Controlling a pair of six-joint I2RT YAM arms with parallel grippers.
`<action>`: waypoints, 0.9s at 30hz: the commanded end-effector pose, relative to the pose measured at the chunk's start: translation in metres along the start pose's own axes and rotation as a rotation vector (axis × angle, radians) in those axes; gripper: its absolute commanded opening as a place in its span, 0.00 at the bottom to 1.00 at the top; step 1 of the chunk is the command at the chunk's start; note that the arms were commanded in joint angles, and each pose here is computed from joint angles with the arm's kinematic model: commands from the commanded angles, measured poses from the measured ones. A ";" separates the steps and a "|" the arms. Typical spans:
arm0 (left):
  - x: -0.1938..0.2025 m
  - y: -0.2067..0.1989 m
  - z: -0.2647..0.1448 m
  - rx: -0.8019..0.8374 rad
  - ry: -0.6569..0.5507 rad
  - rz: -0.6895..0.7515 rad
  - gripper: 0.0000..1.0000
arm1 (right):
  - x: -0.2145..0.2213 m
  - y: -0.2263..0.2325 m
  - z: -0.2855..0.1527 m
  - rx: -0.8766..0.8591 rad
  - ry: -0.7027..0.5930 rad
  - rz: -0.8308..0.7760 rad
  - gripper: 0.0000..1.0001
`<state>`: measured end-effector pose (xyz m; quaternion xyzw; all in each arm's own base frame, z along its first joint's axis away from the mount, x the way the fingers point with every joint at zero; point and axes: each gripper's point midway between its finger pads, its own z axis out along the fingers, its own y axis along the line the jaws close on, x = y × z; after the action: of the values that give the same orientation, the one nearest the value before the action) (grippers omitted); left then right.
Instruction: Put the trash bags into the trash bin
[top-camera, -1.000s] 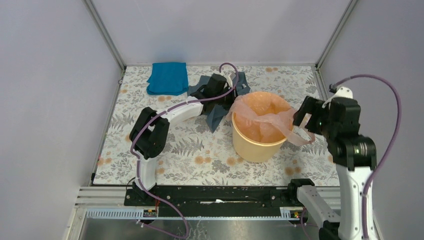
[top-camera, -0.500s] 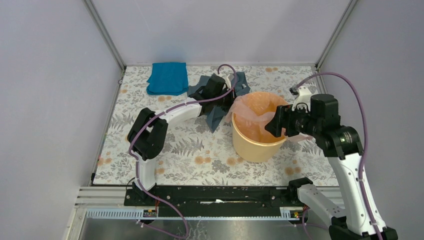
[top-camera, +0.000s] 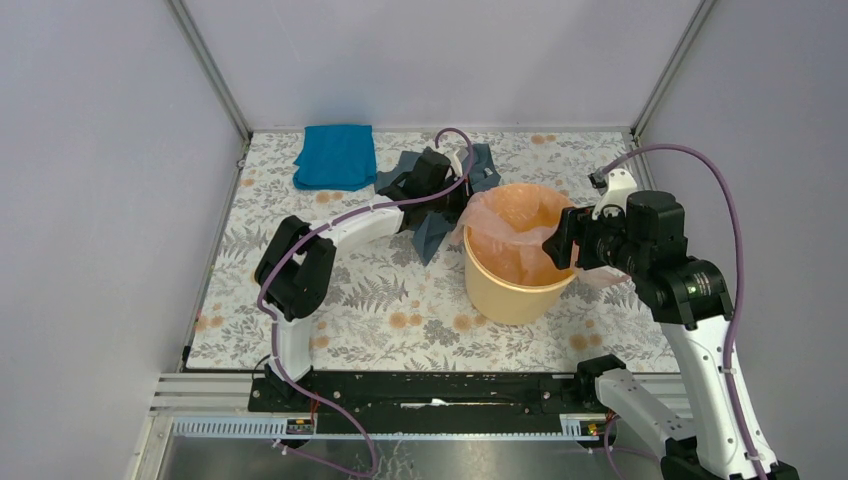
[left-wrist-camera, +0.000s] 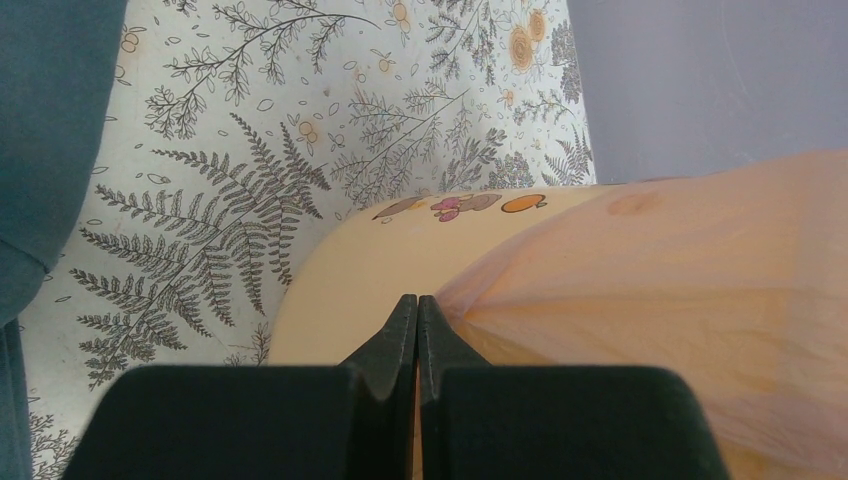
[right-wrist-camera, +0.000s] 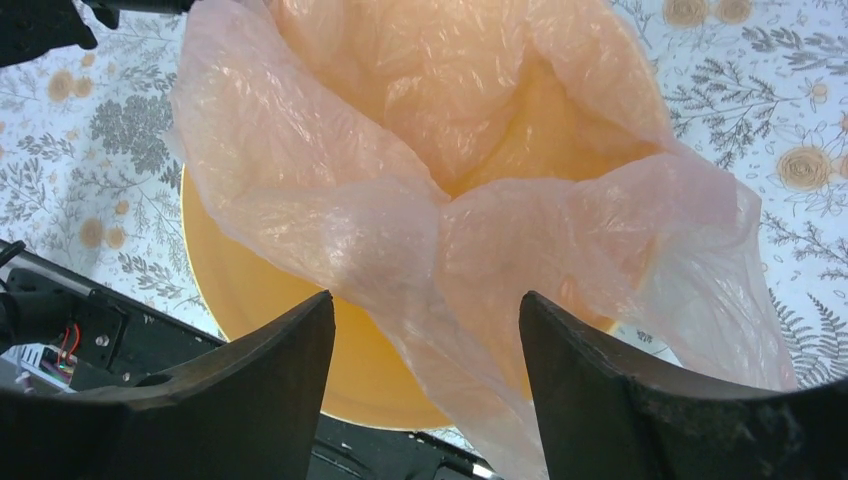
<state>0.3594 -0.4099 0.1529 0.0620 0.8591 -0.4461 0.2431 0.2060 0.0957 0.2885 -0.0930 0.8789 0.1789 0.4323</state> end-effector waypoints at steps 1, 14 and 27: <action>-0.009 -0.023 -0.009 0.061 -0.036 0.025 0.00 | -0.006 0.005 0.012 -0.036 -0.023 -0.011 0.72; -0.009 -0.023 -0.007 0.060 -0.033 0.031 0.00 | 0.050 0.056 -0.033 -0.296 0.126 0.115 0.01; -0.006 -0.017 -0.003 0.047 -0.022 0.019 0.00 | 0.125 0.075 -0.041 -0.415 0.284 0.334 0.04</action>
<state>0.3585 -0.4107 0.1529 0.0621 0.8591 -0.4467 0.2422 0.0916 0.1342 0.2323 -0.0644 0.8861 0.3603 0.2844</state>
